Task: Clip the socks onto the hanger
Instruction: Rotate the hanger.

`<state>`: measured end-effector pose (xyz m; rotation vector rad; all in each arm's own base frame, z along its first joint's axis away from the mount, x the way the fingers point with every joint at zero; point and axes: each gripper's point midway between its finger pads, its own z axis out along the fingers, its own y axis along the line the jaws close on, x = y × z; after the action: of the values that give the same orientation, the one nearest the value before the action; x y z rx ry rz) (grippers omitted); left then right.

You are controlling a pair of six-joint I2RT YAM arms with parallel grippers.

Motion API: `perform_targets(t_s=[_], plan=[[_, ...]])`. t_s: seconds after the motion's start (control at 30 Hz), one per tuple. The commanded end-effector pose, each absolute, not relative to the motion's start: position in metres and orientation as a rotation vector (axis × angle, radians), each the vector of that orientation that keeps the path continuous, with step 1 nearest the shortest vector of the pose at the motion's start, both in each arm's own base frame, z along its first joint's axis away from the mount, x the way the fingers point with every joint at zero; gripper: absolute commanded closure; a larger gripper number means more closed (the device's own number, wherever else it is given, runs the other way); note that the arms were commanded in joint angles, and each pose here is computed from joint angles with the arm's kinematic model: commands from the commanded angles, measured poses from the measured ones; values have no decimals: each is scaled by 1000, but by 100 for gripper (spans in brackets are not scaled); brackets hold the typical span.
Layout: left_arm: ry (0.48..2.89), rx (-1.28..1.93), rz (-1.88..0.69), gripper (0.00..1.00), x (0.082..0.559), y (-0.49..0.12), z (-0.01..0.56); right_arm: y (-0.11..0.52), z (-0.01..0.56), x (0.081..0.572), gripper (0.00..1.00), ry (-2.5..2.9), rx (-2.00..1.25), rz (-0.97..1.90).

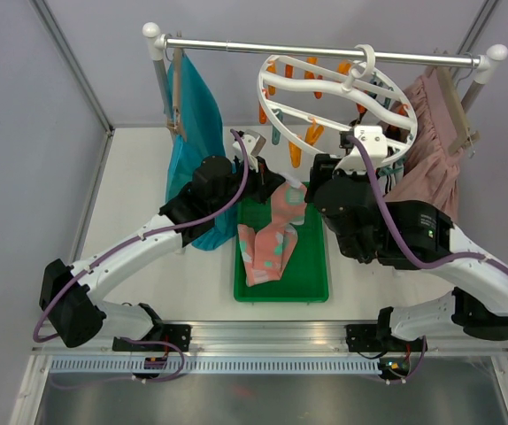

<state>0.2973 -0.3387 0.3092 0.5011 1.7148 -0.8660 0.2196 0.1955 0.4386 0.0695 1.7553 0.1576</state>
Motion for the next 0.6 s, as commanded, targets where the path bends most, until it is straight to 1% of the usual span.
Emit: perform_targets(t_s=[0.0,0.33,0.57], plan=[[1654,490,-887,98,299,-342,333,195,442,227,41,1729,99,74],[1655,499,-880,98,301,-344,331,192,444,233,40,1694,124,-47],[1660,504,-877,98,301,-344,328,187,446,234,40,1680,140,-68]])
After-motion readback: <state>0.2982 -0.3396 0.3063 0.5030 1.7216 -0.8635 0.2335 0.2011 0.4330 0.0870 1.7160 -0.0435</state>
